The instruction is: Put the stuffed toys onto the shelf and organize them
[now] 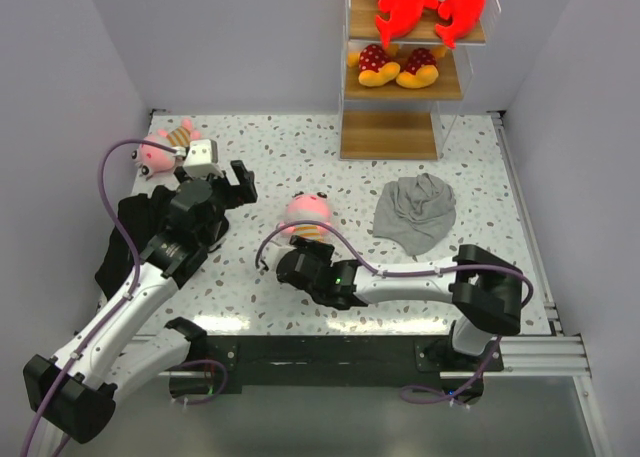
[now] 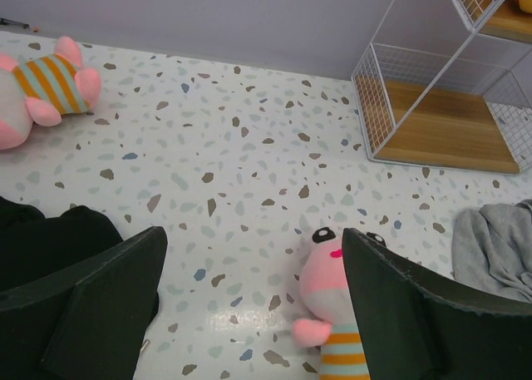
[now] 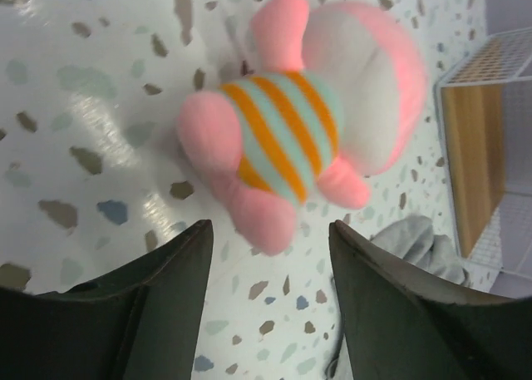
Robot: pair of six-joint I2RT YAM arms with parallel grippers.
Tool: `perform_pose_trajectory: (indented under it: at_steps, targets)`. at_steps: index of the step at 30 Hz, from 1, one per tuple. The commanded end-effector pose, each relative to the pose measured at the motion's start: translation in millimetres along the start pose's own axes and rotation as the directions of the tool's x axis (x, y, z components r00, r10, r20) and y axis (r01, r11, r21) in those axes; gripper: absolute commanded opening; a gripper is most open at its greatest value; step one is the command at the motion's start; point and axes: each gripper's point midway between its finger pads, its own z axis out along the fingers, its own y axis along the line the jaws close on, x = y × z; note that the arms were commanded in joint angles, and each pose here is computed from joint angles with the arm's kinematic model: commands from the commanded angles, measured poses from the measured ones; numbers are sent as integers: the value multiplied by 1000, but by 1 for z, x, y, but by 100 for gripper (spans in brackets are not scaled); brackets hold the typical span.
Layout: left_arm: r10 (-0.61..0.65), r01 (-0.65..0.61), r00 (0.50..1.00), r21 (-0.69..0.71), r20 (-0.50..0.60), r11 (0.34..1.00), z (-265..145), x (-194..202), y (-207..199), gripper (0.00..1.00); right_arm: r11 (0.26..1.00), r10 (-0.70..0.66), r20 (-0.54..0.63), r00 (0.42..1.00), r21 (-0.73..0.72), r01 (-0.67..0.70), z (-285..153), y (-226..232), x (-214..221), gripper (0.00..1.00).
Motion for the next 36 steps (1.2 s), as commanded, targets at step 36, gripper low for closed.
perform_pose_trajectory:
  at_steps: [36]
  targets:
    - [-59,97,975,-168,215,981,-31,-54,40,91,-552,833,166,-527,290,-782,-30,-18,7,55]
